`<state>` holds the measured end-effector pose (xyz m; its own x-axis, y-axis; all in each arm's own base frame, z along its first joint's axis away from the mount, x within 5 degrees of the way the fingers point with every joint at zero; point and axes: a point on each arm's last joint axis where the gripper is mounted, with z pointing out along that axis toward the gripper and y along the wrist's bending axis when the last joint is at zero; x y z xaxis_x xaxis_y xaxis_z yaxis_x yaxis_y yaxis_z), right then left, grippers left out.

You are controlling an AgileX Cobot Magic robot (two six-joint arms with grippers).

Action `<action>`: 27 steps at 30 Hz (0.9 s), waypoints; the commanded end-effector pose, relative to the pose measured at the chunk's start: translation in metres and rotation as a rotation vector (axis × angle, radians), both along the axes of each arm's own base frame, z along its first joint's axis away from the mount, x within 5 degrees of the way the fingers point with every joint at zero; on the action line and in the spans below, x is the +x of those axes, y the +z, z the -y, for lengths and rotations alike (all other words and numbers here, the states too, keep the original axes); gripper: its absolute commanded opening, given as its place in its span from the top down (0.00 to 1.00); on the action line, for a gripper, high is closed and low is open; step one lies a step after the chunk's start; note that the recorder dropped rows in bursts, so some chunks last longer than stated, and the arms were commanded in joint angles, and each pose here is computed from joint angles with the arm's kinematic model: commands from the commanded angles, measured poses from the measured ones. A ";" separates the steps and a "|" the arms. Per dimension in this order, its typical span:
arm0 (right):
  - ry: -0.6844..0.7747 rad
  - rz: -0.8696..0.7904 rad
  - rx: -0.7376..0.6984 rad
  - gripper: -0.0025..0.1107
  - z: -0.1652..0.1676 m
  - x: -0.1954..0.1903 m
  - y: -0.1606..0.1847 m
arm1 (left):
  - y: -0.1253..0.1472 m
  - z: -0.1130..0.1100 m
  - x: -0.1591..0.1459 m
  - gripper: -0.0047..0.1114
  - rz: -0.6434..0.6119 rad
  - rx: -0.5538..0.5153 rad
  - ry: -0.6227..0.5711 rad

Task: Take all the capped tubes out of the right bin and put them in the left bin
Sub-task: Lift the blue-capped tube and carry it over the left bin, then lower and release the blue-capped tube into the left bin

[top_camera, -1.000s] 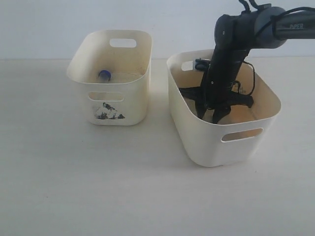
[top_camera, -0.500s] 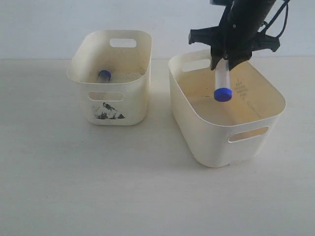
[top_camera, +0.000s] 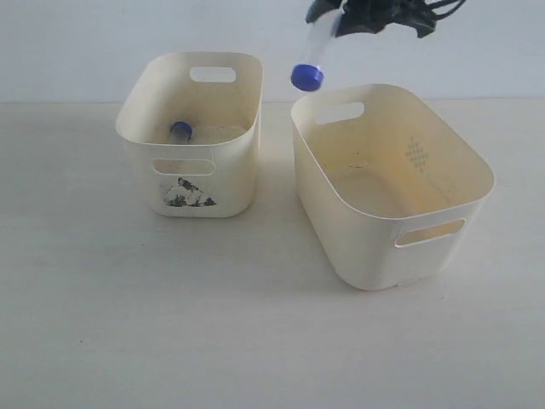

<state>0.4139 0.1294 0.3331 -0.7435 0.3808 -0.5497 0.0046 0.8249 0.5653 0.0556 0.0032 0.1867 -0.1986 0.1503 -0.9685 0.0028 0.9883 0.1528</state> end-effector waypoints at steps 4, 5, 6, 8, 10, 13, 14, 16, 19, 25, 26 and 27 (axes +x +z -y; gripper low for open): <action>0.014 0.187 0.061 0.98 -0.042 0.009 -0.002 | 0.003 0.000 0.000 0.92 0.021 -0.013 0.001; 0.018 0.208 0.062 0.98 -0.048 0.009 -0.003 | 0.003 0.000 0.000 0.92 0.021 -0.013 0.001; 0.024 0.218 0.060 0.98 -0.053 0.010 -0.006 | 0.003 0.000 0.000 0.92 0.021 -0.013 0.001; 0.030 0.235 0.063 0.98 -0.063 0.012 -0.013 | 0.003 0.000 0.000 0.92 0.021 -0.013 0.001; 0.034 0.243 0.062 0.98 -0.072 0.014 -0.021 | 0.003 0.000 0.000 0.92 0.021 -0.013 0.001; 0.032 0.253 0.059 0.98 -0.079 0.019 -0.032 | 0.003 0.000 0.000 0.92 0.021 -0.013 0.001; 0.031 0.256 0.059 0.98 -0.082 0.020 -0.036 | 0.003 0.000 0.000 0.92 0.021 -0.013 0.001; 0.026 0.261 0.055 0.98 -0.084 0.023 -0.042 | 0.003 0.000 0.000 0.92 0.021 -0.013 0.001; 0.032 0.233 0.046 0.98 -0.086 0.025 -0.054 | 0.003 0.000 0.000 0.92 0.021 -0.013 0.001; 0.049 0.205 0.024 0.98 -0.088 0.027 -0.065 | 0.003 0.000 0.000 0.92 0.021 -0.013 0.001; 0.075 0.225 -0.008 0.97 -0.089 0.026 -0.065 | 0.003 0.000 0.000 0.92 0.021 -0.013 0.001; 0.086 0.231 -0.021 0.94 -0.089 0.026 -0.065 | 0.003 0.000 0.000 0.92 0.021 -0.013 0.001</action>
<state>0.4407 0.2172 0.2680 -0.6362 0.3542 -0.6854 -0.1566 0.8106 0.5642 0.0556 0.0032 0.1867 -0.1986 0.1503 -0.9685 0.0028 0.9883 0.1528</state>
